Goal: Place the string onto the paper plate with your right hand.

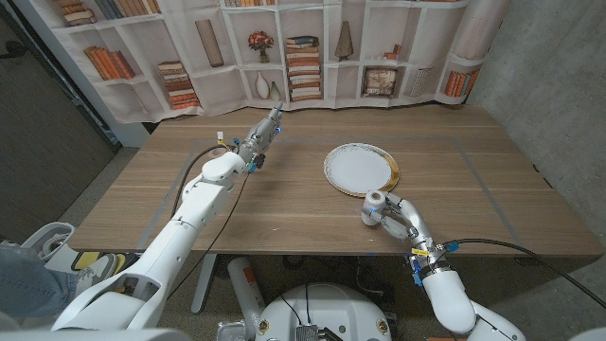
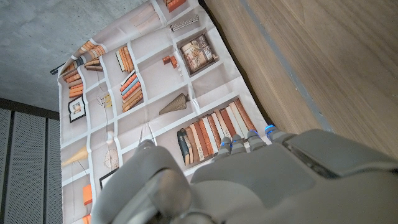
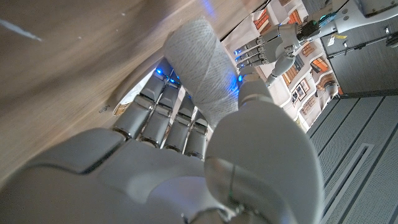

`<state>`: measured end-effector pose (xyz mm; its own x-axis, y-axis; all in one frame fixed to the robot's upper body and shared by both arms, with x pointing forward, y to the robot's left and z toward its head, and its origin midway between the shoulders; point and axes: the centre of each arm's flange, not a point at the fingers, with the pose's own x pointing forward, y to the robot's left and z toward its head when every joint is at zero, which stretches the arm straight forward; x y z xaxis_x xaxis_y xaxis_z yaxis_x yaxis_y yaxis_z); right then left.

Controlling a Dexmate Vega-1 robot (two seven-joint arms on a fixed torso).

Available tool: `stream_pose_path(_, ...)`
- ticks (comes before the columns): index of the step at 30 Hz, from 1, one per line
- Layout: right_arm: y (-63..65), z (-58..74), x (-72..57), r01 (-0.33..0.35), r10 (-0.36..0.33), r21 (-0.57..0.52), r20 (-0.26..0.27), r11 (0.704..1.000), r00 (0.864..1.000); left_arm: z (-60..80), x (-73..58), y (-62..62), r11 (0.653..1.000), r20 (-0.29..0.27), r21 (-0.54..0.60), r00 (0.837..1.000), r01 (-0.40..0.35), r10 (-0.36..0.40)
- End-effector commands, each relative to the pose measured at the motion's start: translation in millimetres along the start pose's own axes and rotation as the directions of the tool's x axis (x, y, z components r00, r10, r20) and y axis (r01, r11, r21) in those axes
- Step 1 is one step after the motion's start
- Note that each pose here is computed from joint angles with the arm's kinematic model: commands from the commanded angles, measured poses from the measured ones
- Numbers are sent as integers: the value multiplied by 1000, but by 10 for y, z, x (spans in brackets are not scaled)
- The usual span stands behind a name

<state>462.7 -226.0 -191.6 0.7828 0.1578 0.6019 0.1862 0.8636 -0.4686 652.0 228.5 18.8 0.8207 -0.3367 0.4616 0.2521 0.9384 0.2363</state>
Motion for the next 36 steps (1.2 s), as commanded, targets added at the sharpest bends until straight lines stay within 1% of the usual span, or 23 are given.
stream_pose_path(1, -55, 79, 110, 2, -2, -13, 18, 1000, 1000, -4, -44, 65, 1000, 6, 0, 1000, -7, 7)
stream_pose_path(8, -108, 140, 189, 3, -3, -23, 38, 1000, 999, -1, -78, 99, 1000, 9, -1, 1000, -13, 13)
stream_pose_path(13, -138, 156, 248, -7, 8, -30, 37, 1000, 999, -4, -107, 112, 1000, 15, -5, 1000, -20, 20)
stream_pose_path(17, -166, 188, 281, -5, 6, -31, 52, 999, 999, 2, -122, 126, 1000, 16, -4, 1000, -24, 24)
stream_pose_path(27, -201, 248, 366, 6, -3, -39, 79, 999, 997, 10, -127, 115, 1000, 19, -4, 1000, -21, 21)
stream_pose_path(36, -238, 291, 434, 8, -4, -45, 99, 999, 995, 51, -128, 97, 1000, 24, 5, 1000, -19, 18)
